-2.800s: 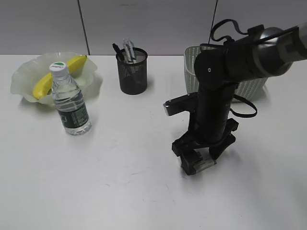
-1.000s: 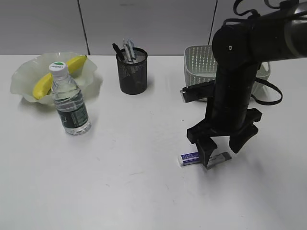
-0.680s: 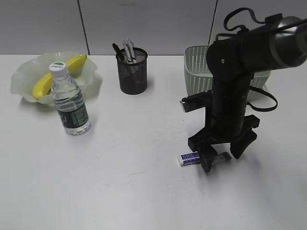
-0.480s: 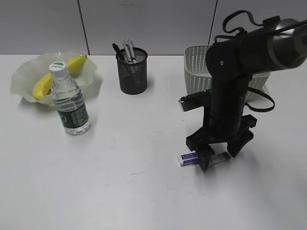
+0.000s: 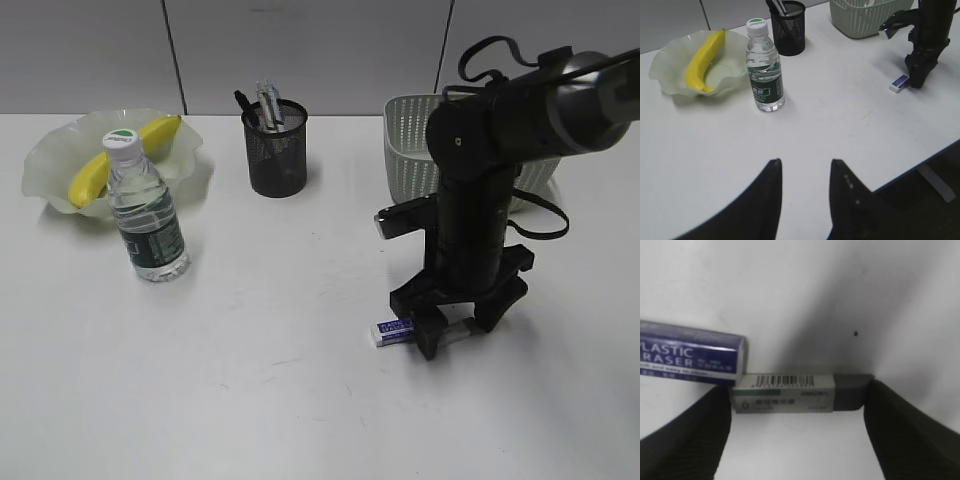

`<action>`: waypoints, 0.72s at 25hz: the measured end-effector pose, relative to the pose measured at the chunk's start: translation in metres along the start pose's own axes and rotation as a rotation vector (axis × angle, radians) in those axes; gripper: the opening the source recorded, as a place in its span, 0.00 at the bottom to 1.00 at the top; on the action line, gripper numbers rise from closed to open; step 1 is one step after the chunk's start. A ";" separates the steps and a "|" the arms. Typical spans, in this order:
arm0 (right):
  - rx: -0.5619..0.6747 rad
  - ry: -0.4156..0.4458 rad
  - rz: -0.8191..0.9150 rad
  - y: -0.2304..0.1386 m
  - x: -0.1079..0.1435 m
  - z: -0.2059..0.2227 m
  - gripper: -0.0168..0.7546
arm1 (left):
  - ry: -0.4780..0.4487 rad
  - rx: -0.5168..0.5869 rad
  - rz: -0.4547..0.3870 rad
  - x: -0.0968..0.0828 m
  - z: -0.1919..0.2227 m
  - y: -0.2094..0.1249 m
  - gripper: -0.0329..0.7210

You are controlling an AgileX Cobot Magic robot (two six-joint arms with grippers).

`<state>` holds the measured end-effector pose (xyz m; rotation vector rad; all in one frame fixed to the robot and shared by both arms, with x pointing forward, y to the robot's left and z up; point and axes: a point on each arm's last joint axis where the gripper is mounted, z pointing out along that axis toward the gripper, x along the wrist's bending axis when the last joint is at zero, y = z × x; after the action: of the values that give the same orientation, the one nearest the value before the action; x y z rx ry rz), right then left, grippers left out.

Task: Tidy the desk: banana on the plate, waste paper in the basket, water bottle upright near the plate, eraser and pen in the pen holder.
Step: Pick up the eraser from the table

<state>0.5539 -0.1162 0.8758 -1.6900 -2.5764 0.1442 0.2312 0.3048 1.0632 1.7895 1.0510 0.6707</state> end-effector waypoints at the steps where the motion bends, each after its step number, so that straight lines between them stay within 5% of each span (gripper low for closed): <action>1: 0.002 -0.001 -0.001 0.000 0.000 0.000 0.84 | 0.000 0.000 0.000 0.000 0.000 0.000 0.37; 13: 0.004 0.002 0.013 0.006 0.000 -0.008 0.69 | 0.000 0.000 0.000 0.000 0.000 0.000 0.37; 14: -0.001 0.007 0.016 0.007 0.000 -0.010 0.63 | 0.000 0.000 0.000 0.000 0.000 0.000 0.37; 16: -0.032 0.016 0.019 0.009 0.001 -0.020 0.29 | 0.000 0.000 0.000 0.000 0.000 0.000 0.37; 18: -0.075 0.021 0.018 0.011 0.002 -0.034 0.16 | 0.000 0.000 0.000 0.000 0.000 0.000 0.37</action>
<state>0.5663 -0.1086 0.9085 -1.7295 -2.5837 0.0304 0.2312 0.3048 1.0632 1.7895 1.0510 0.6707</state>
